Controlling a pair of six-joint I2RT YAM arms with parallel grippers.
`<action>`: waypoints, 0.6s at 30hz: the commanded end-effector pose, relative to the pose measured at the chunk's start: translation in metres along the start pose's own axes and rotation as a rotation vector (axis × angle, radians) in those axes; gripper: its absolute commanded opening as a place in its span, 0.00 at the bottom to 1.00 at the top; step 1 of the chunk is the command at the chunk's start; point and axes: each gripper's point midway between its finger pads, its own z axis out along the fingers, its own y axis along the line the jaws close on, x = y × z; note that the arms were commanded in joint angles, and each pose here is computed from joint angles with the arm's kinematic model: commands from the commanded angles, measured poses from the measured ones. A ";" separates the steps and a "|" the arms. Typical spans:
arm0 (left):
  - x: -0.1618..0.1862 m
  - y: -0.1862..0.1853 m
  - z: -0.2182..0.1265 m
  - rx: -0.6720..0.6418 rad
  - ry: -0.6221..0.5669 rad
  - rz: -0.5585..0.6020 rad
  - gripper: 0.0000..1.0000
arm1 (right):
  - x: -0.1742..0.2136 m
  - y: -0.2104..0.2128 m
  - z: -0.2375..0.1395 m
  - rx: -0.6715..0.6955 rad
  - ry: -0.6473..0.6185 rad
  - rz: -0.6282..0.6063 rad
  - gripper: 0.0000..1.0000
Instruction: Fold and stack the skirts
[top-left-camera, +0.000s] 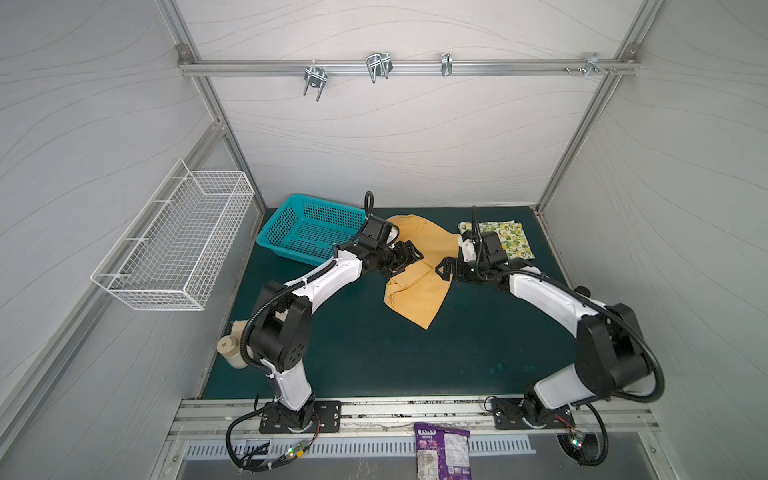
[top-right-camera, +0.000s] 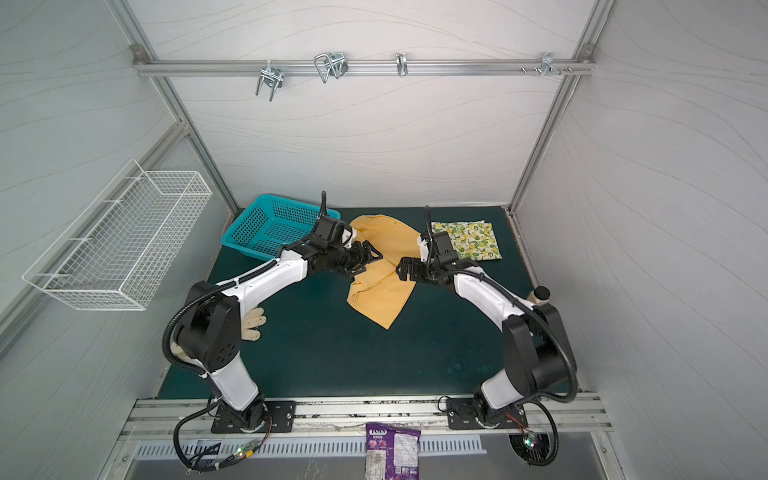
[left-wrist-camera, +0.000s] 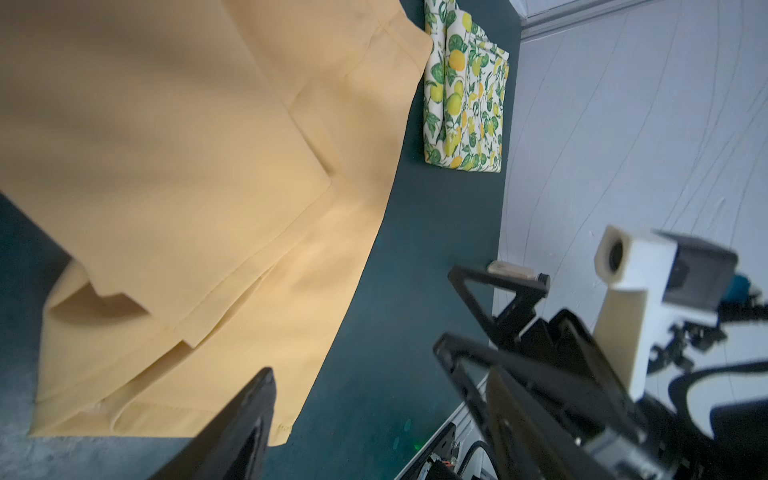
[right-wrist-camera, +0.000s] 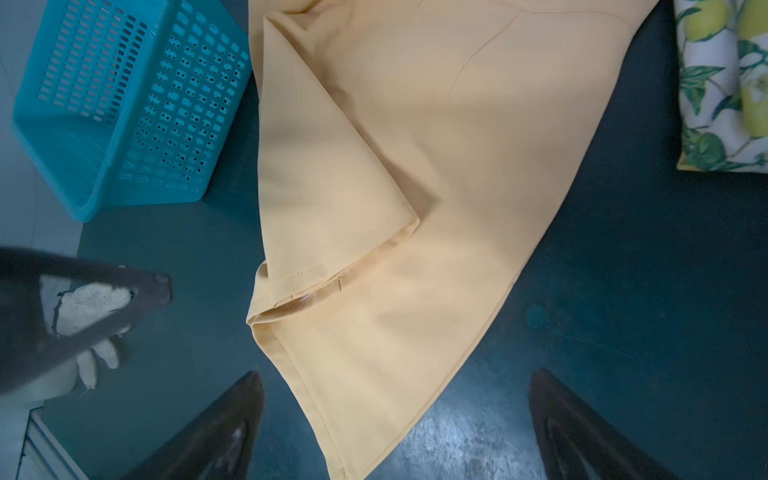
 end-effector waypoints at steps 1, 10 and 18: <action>-0.009 0.013 0.005 0.009 -0.070 -0.013 0.80 | -0.007 0.005 0.010 -0.052 0.024 0.006 0.99; -0.011 0.039 0.039 -0.043 -0.010 -0.038 0.79 | -0.006 0.009 0.006 -0.085 0.012 0.045 0.99; -0.015 0.061 0.063 -0.040 0.002 -0.106 0.77 | -0.003 0.012 -0.005 -0.093 0.004 0.034 0.99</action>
